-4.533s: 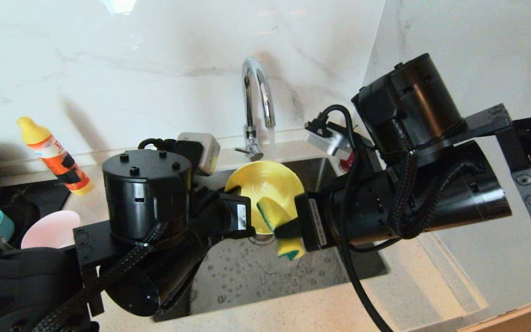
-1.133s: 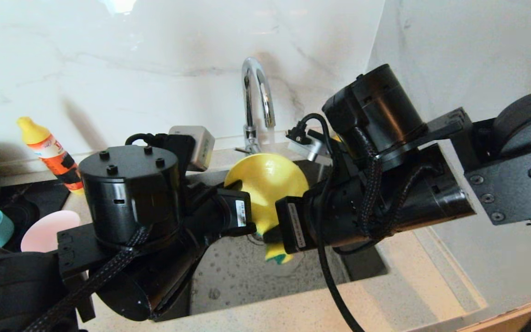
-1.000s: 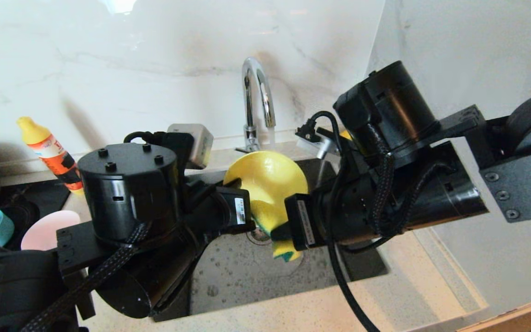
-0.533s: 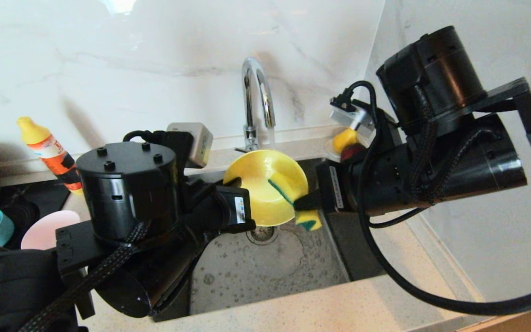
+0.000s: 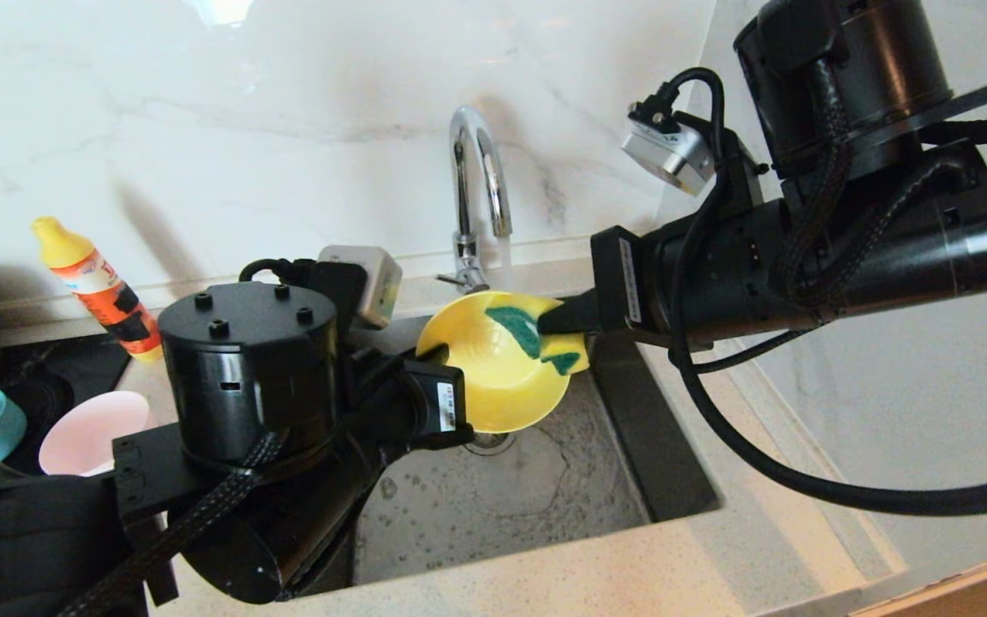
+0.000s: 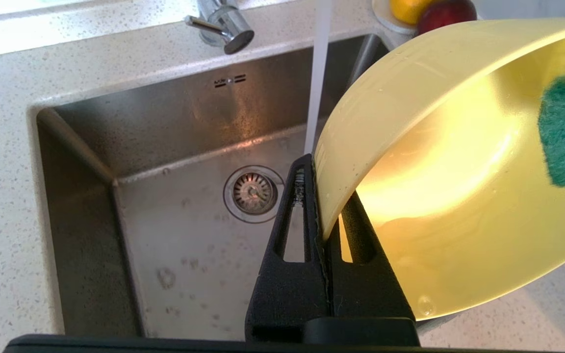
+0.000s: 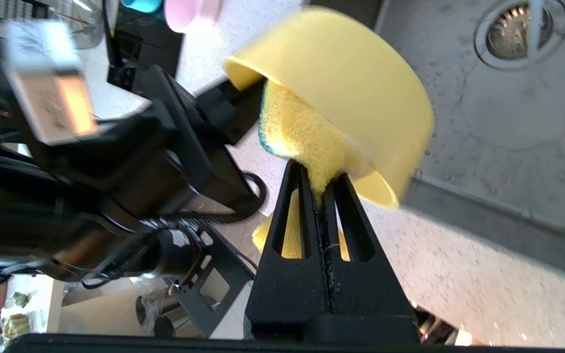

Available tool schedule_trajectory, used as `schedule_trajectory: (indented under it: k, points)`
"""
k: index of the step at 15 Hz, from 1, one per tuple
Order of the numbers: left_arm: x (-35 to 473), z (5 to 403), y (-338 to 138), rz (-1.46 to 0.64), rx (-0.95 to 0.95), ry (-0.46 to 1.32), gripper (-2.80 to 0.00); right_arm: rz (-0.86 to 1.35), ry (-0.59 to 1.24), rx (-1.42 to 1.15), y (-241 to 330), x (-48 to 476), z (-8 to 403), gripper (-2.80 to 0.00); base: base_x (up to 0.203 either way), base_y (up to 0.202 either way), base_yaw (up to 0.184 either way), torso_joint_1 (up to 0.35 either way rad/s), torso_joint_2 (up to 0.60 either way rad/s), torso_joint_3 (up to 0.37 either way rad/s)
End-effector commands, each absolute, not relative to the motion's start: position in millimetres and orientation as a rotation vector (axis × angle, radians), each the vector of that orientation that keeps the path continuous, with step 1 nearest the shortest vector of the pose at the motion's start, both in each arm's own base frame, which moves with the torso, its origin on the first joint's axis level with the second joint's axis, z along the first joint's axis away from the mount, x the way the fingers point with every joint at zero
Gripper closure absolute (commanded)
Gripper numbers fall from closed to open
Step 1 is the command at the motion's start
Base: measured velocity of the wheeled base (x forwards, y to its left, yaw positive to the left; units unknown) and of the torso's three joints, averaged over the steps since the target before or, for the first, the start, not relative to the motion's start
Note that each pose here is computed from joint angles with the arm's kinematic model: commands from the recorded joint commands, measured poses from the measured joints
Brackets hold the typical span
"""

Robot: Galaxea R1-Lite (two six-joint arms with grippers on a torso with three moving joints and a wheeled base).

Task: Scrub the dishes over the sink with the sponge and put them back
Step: Wipe the bowl

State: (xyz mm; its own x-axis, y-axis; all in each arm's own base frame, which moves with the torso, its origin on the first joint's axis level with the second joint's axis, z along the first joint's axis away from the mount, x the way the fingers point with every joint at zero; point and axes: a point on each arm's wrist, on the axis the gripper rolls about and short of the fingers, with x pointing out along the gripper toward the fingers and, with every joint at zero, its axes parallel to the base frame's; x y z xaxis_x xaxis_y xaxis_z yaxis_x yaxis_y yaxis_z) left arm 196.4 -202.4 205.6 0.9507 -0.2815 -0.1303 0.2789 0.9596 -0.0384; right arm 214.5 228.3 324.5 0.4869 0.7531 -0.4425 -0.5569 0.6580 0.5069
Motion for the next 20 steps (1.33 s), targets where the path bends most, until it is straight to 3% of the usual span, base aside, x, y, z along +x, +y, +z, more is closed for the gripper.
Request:
schedule_trajectory:
  k: [1, 10, 15, 20]
  points:
    - [196, 202, -202, -0.283, -0.015, 0.142, 0.00, 0.827, 0.695, 0.313, 238, 217, 324, 0.00, 0.000, 0.000, 0.000, 0.000, 0.00, 0.000]
    - [197, 207, -203, -0.284, -0.026, 0.128, 0.00, 0.863, 0.785, 0.264, 263, 209, 300, 0.00, 0.000, 0.000, 0.000, 0.000, 0.00, 0.000]
    - [198, 211, -203, -0.281, -0.035, 0.117, 0.00, 0.836, 0.852, 0.235, 254, 201, 282, 0.00, 0.000, 0.000, 0.000, 0.000, 0.00, 0.000]
    - [202, 211, -203, -0.269, -0.038, 0.117, 0.00, 0.833, 0.838, 0.243, 236, 189, 289, 0.00, 0.000, 0.000, 0.000, 0.000, 0.00, 0.000]
